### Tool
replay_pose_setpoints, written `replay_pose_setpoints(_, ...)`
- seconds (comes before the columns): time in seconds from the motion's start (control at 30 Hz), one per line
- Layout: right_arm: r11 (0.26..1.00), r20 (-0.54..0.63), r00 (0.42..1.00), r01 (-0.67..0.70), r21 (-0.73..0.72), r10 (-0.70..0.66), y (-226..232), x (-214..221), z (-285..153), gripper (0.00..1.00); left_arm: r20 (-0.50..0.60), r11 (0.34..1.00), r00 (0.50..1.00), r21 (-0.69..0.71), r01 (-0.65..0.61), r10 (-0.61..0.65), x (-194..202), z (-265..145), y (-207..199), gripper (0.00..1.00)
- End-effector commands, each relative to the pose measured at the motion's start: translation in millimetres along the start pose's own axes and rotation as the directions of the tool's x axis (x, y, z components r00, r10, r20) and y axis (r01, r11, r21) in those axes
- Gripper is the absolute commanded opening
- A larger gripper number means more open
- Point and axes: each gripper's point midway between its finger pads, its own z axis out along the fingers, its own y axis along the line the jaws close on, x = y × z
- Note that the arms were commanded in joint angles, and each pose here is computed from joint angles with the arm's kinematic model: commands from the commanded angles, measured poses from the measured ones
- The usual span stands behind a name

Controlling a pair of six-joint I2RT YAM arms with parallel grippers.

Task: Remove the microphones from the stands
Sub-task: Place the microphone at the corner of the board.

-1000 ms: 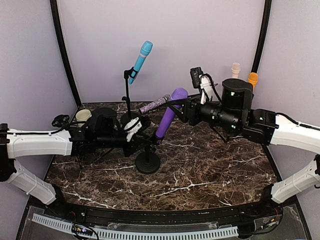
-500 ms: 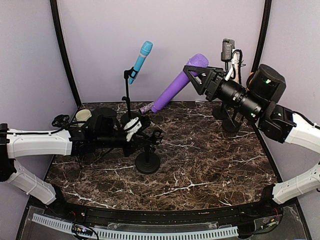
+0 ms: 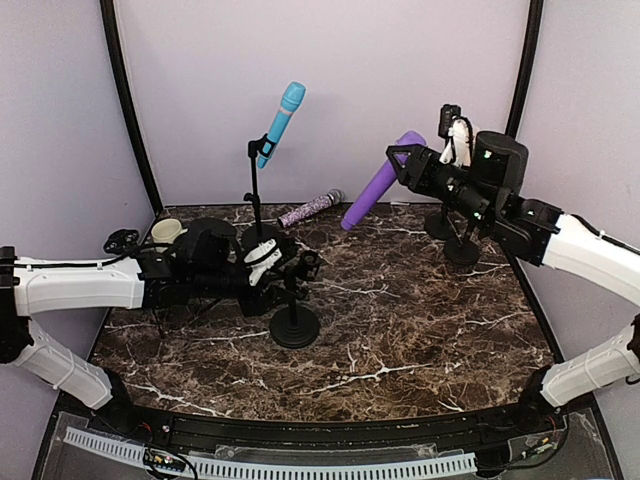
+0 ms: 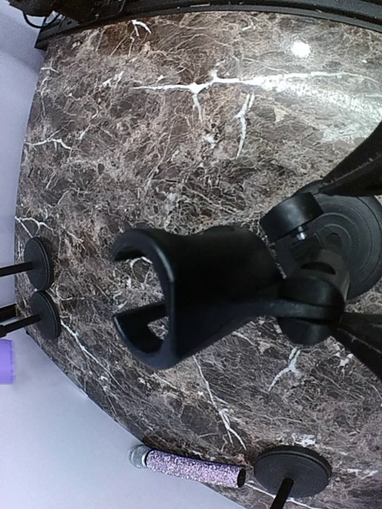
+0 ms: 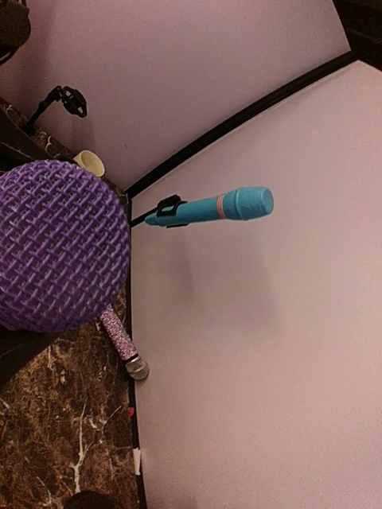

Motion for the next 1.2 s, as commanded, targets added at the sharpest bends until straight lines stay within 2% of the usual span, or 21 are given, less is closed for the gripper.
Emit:
replay_pose_setpoints(0.0,0.983,-0.067,0.981,-0.177,0.039,0.18,-37.5,40.5,27.4,0.0,-0.01,0.999,1.0,0.025,0.023,-0.023,-1.0,-11.8,-6.3,0.58)
replay_pose_setpoints(0.17,0.946,-0.136,0.937,-0.314,0.082,0.323,-69.9,93.7,60.8,0.0,0.081,0.999,0.996,0.012,0.044,-0.044,-24.7,-32.9,-3.8,0.69)
replay_pose_setpoints(0.37,0.894,-0.186,0.875,-0.429,0.129,0.446,-101.2,144.9,100.9,0.01,0.209,0.99,0.969,-0.006,0.139,-0.135,-50.1,-61.7,1.1,0.71)
replay_pose_setpoints(0.57,0.843,-0.268,0.799,-0.505,0.185,0.538,-137.7,199.5,142.3,0.06,0.279,0.982,0.949,-0.075,0.174,-0.147,-58.9,-87.7,12.1,0.72)
replay_pose_setpoints(0.73,0.818,-0.265,0.777,-0.512,0.262,0.571,-170.7,225.4,168.8,0.2,0.257,0.981,0.96,-0.128,0.147,-0.111,-53.9,-88.3,19.1,0.73)
replay_pose_setpoints(0.93,0.807,-0.242,0.785,-0.479,0.345,0.57,-200.6,241.9,194.2,0.48,0.218,0.986,0.97,-0.1,0.13,-0.105,-46.4,-75.5,14.0,0.73)
replay_pose_setpoints(1.17,0.794,-0.217,0.79,-0.469,0.388,0.573,-220.4,245.3,209.7,0.71,0.205,0.988,0.973,-0.085,0.128,-0.109,-43.9,-70.9,11.7,0.73)
